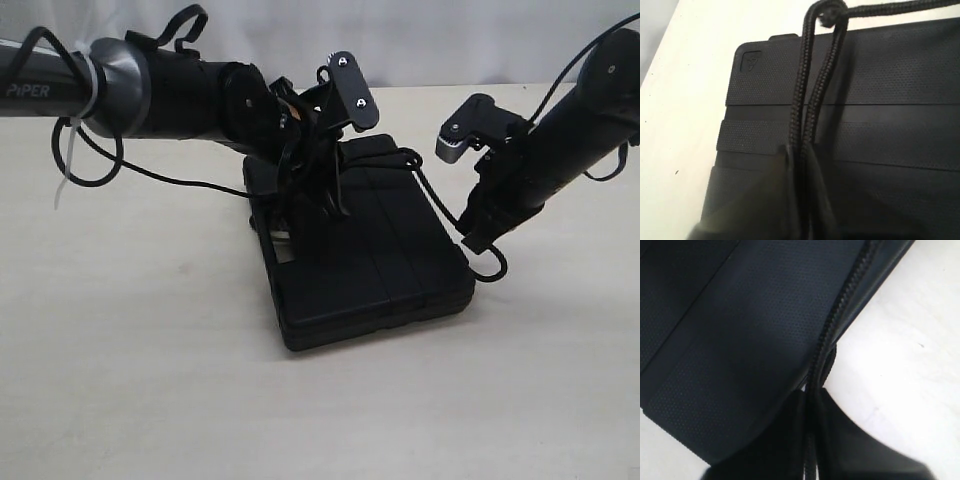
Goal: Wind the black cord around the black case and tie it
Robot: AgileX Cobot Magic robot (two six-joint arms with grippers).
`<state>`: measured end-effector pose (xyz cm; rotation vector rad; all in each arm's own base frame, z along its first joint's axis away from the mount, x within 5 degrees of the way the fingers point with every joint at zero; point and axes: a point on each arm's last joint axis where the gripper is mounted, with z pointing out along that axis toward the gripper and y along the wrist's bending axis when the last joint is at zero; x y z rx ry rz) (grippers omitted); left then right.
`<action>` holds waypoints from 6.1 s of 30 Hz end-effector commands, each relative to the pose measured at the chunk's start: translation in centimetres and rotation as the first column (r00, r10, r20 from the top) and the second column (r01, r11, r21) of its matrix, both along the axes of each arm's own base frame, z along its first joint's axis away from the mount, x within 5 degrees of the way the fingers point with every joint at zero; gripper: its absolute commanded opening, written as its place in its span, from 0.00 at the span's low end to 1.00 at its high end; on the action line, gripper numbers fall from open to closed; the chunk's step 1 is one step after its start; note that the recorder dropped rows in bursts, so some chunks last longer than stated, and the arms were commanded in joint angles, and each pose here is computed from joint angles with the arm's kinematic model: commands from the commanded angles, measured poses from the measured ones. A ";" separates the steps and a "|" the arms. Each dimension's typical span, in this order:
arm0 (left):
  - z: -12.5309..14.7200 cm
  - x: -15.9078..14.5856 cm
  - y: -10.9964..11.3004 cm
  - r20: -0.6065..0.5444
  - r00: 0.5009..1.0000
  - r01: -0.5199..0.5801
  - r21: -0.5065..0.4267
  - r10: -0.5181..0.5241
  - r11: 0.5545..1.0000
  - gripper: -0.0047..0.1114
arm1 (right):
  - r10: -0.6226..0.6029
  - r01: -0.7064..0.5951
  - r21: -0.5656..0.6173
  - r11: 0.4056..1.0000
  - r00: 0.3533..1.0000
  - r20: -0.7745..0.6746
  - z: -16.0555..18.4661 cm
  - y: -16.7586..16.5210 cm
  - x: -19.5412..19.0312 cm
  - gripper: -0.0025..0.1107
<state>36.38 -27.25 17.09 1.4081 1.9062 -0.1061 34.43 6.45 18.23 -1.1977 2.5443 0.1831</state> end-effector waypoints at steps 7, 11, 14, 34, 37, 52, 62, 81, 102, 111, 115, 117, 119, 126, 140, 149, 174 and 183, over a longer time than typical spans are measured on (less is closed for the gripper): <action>0.3 -0.1 -0.6 0.059 0.998 0.024 -0.002 -0.024 1.000 0.04 | -0.037 0.037 0.031 0.999 0.999 0.009 0.4 0.2 -0.1 0.06; 0.2 -0.7 -1.0 0.062 0.993 0.094 0.048 -0.097 0.994 0.04 | -0.062 0.061 0.035 0.998 0.998 0.017 0.4 0.2 0.1 0.06; 0.0 -1.1 -1.3 0.065 0.987 0.139 0.079 -0.145 0.987 0.04 | -0.078 0.077 0.040 0.996 0.997 0.024 0.6 0.2 0.2 0.06; -0.3 -3.6 -3.7 0.098 0.926 0.334 0.235 -0.364 0.913 0.04 | -0.097 0.096 0.039 0.995 0.994 0.041 0.0 0.2 0.7 0.06; -0.5 -3.8 -3.6 0.074 0.918 0.357 0.265 -0.389 0.895 0.04 | -0.102 0.099 0.040 0.994 0.993 0.060 0.1 0.1 0.9 0.06; -0.5 -3.8 -3.7 0.080 0.917 0.359 0.263 -0.391 0.896 0.04 | -0.148 0.147 0.124 0.981 0.989 0.002 -0.7 0.9 1.7 0.06; -0.5 -3.9 -3.6 0.072 0.917 0.362 0.265 -0.393 0.894 0.04 | -0.153 0.144 0.132 0.981 0.986 0.063 0.5 0.8 1.8 0.20; -0.6 -4.0 -3.6 0.061 0.917 0.366 0.267 -0.395 0.891 0.04 | -0.352 0.290 0.343 0.893 0.927 0.132 5.0 1.4 1.7 0.35; -0.6 -4.0 -3.6 0.053 0.918 0.366 0.263 -0.392 0.893 0.04 | -0.330 0.290 0.361 0.886 0.942 0.053 -1.1 2.1 3.7 0.34; -0.8 -4.1 -3.2 0.011 0.917 0.381 0.279 -0.400 0.882 0.04 | -0.449 0.311 0.418 0.854 0.846 0.287 4.6 1.0 4.0 0.06; -0.9 -4.2 -3.2 -0.003 0.916 0.386 0.282 -0.402 0.878 0.04 | -0.460 0.293 0.444 0.847 0.821 0.337 6.8 0.9 3.4 0.06; -0.9 -4.3 -3.2 -0.008 0.915 0.388 0.283 -0.403 0.877 0.04 | -0.481 0.296 0.458 0.838 0.798 0.364 7.9 0.7 3.2 0.06; -1.0 -4.3 -3.2 -0.010 0.915 0.389 0.283 -0.403 0.877 0.04 | -0.494 0.299 0.462 0.835 0.777 0.390 8.4 0.5 3.2 0.06; -1.0 -4.3 -3.1 -0.018 0.914 0.392 0.285 -0.404 0.875 0.04 | -0.565 0.349 0.465 0.814 0.661 0.493 9.4 -0.6 3.9 0.06; -1.2 -2.1 0.0 -0.057 0.942 0.333 0.303 -0.332 0.893 0.04 | -0.625 0.379 0.499 0.780 0.523 0.580 11.9 -2.2 3.6 0.06; -1.2 -1.8 0.3 -0.051 0.946 0.321 0.299 -0.321 0.899 0.09 | -0.679 0.446 0.512 0.734 0.516 0.523 11.7 -6.0 3.5 0.06; -0.9 -1.4 -0.6 -0.023 0.977 0.214 0.147 -0.213 0.966 0.40 | -0.701 0.505 0.486 0.713 0.505 0.504 10.3 -8.1 3.0 0.06; -2.5 -0.8 0.5 -0.035 0.965 0.259 0.258 -0.259 0.931 0.07 | -0.702 0.507 0.486 0.712 0.500 0.507 10.3 -8.1 3.1 0.06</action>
